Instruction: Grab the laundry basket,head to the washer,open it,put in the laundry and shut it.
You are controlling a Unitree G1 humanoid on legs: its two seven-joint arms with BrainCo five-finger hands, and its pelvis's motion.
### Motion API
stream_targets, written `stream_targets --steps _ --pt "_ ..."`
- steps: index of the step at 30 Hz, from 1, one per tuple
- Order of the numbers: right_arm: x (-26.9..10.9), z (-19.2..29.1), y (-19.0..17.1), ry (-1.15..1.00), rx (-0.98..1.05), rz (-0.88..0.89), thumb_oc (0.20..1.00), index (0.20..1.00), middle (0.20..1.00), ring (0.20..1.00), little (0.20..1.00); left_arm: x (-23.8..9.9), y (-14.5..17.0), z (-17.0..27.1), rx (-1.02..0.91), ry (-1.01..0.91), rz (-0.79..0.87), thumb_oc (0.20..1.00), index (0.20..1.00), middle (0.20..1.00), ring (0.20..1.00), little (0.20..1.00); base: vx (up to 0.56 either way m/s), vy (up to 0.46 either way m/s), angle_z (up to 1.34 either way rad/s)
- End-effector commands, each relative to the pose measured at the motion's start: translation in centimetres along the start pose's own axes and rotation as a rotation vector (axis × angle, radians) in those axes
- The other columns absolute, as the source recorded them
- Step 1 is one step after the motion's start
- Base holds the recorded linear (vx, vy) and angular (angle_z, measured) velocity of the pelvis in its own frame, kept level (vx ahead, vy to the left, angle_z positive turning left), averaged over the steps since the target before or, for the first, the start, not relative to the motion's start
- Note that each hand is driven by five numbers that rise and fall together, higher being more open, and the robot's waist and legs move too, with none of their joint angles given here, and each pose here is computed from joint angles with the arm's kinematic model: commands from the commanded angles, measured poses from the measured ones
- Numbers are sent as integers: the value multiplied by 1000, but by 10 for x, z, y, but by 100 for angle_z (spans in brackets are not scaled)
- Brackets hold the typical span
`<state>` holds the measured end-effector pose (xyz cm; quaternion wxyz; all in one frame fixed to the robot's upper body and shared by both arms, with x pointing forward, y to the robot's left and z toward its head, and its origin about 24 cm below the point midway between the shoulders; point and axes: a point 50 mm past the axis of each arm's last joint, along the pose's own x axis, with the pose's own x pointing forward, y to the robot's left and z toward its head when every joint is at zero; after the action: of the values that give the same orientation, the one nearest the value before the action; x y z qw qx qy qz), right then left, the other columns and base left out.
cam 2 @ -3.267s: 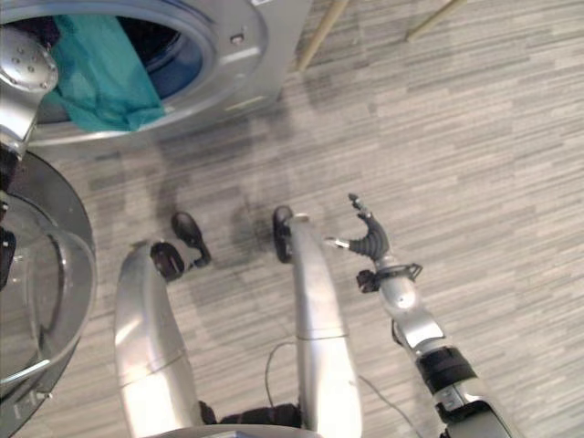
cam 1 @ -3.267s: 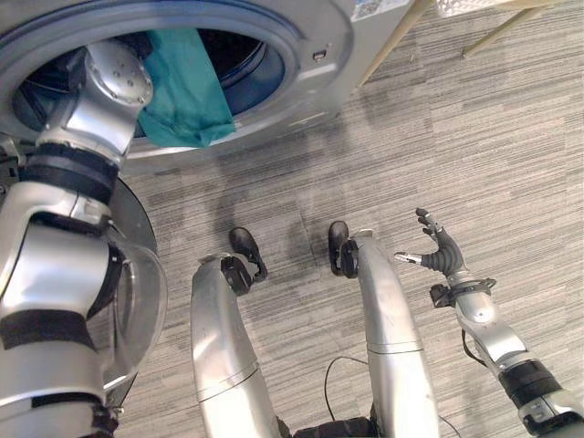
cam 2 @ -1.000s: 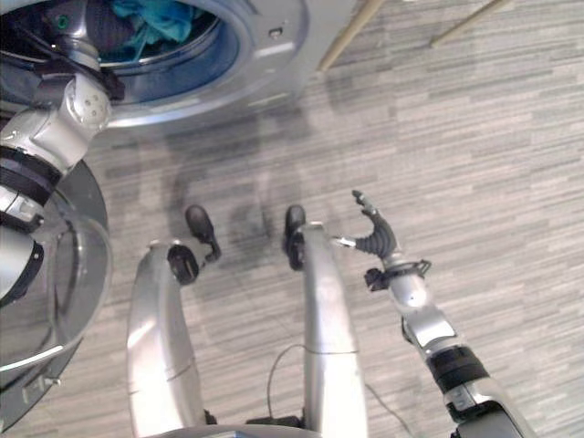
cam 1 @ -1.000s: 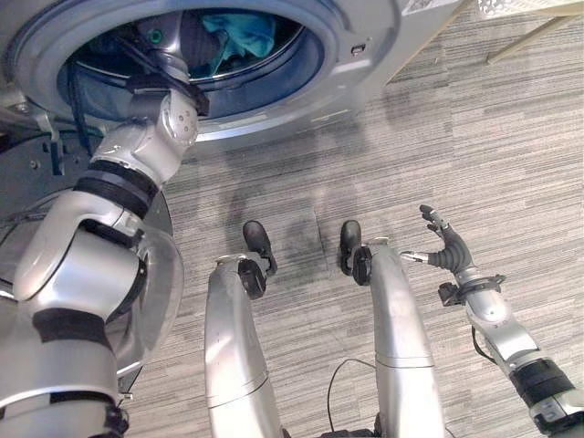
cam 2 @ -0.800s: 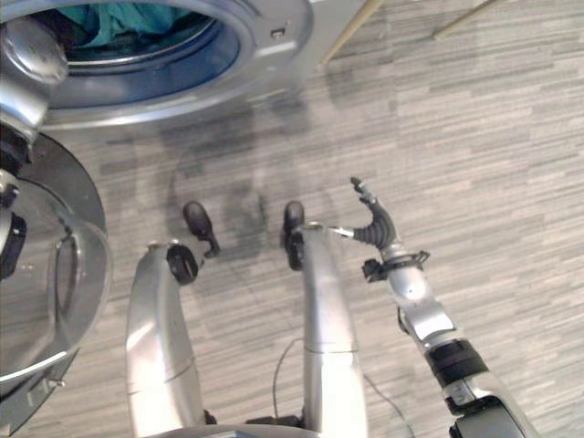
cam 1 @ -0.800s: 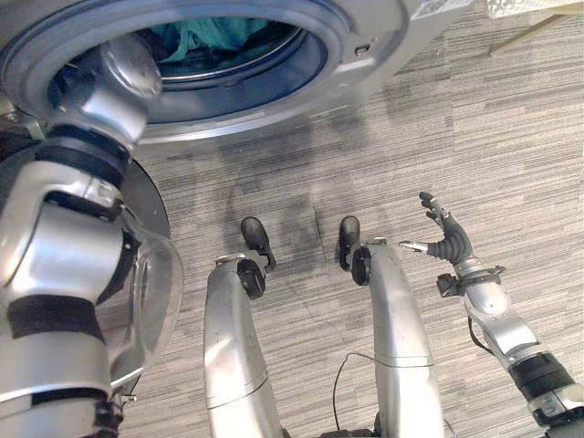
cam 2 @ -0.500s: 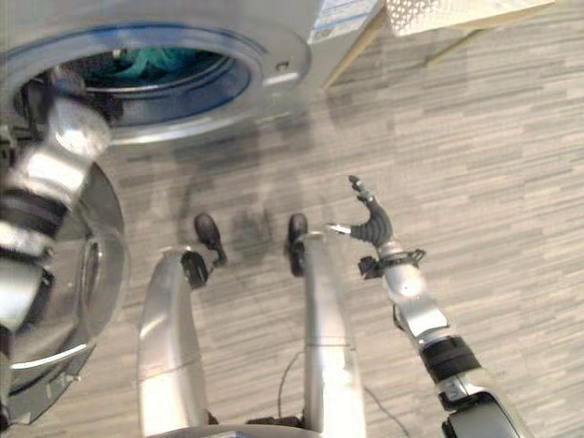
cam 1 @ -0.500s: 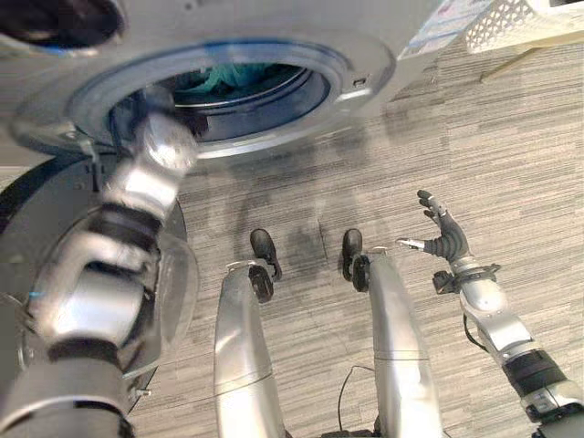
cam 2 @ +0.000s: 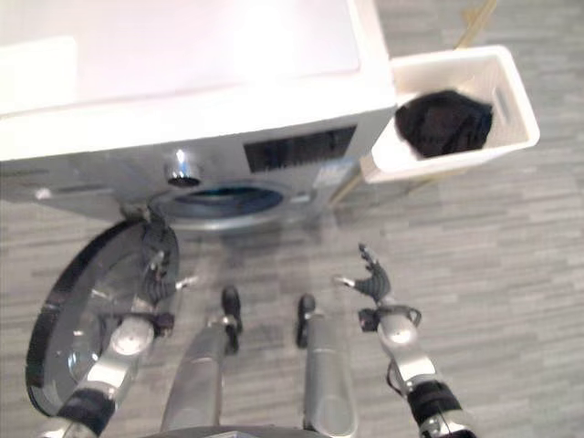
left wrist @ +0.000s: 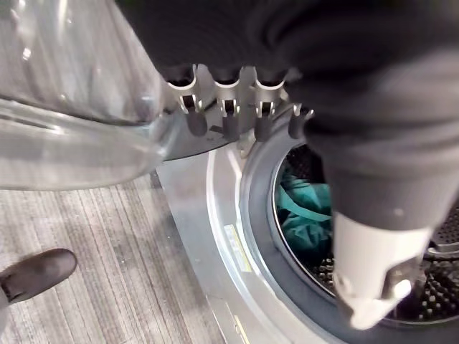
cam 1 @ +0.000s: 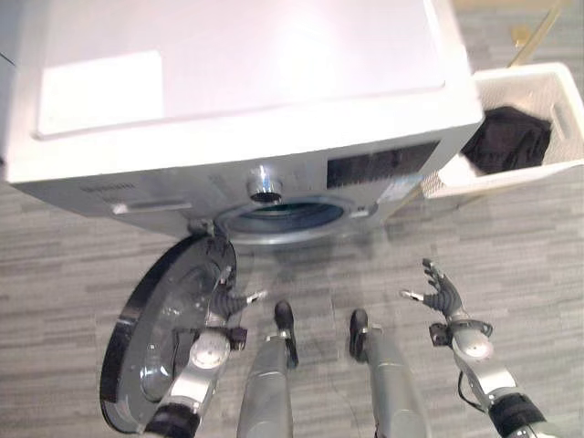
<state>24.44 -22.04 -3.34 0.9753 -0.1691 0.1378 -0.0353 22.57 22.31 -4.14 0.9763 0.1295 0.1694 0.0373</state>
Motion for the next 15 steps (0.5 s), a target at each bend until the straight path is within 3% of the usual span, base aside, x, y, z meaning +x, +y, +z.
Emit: stream_targets --steps 1,6,15 --pt "-5 -3 -13 -7 20 -28 1000 1000 1000 1000 1000 17 7 24 -60 -91 -4 1000 1000 1000 1000 1000 79 -49 9" --pt "-19 -35 -5 130 45 -8 1000 1000 1000 1000 1000 -2 7 -17 -34 61 -14 1000 1000 1000 1000 1000 133 -25 1" --pt "-37 -59 -2 239 113 -5 1000 1000 1000 1000 1000 -25 -13 -50 29 186 -140 1000 1000 1000 1000 1000 154 81 -29"
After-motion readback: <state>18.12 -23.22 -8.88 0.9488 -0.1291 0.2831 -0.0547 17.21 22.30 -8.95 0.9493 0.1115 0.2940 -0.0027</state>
